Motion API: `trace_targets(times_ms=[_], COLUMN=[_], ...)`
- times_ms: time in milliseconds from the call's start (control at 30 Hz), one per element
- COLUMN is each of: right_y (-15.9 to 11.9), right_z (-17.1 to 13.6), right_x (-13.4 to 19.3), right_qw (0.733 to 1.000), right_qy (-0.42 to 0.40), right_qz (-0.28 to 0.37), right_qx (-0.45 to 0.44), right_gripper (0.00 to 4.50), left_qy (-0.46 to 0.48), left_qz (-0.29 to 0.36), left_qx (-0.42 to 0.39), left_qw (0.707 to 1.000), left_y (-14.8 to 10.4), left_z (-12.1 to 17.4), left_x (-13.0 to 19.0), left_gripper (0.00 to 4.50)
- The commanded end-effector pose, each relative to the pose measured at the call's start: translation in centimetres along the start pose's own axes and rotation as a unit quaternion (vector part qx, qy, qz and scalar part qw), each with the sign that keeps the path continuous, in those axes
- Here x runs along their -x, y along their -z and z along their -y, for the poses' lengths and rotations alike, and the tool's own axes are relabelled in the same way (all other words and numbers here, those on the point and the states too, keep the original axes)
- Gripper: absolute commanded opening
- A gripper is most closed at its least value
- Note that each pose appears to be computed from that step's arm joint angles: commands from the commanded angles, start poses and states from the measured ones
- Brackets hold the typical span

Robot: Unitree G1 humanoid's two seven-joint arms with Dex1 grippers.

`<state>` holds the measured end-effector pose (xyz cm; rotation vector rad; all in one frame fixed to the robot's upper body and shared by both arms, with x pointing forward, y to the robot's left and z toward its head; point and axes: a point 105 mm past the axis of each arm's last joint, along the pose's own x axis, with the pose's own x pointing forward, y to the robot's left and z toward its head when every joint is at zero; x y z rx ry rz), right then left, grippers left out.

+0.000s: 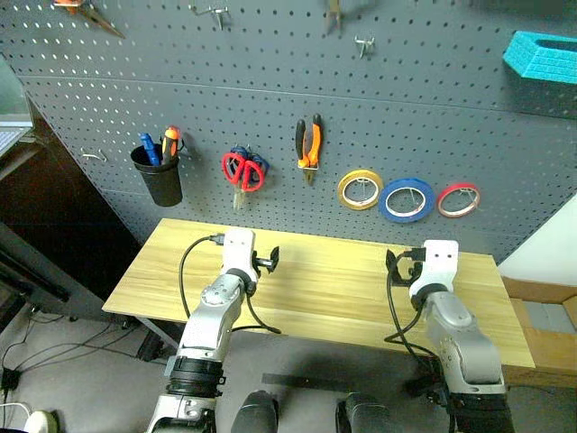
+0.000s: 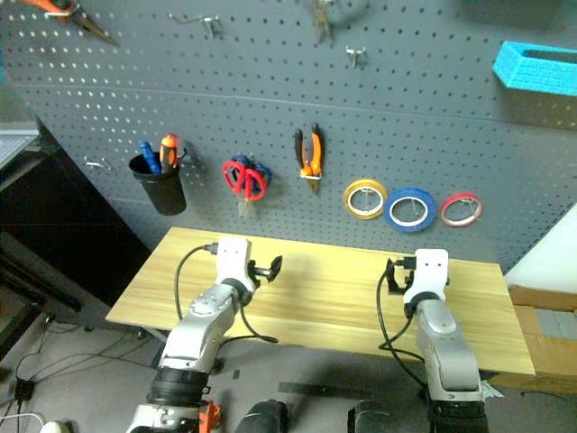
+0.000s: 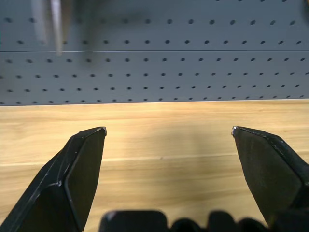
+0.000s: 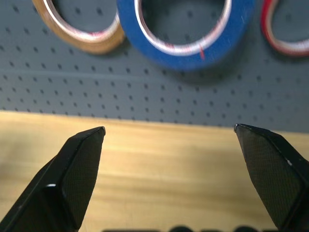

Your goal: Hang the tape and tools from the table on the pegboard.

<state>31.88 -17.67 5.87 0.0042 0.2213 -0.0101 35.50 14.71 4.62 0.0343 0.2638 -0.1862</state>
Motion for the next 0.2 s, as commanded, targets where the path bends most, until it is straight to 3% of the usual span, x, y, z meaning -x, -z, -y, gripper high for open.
trace_targets(times_ms=[33,200], right_y=[-1.47,-1.70], right_z=[-0.30,-0.34], right_x=[-0.02,-0.45], right_qw=[0.999,0.999], right_qy=[-0.008,-0.008], right_qz=[0.039,0.046], right_qx=[0.007,0.010], right_gripper=[4.50,4.50], left_qy=[0.001,0.010], left_qz=[0.028,0.026], left_qx=[-0.004,0.007], left_qw=[1.000,1.000], left_y=[-0.89,-0.80], left_z=[-0.23,0.00], left_x=[0.58,0.64], left_gripper=[4.49,4.49])
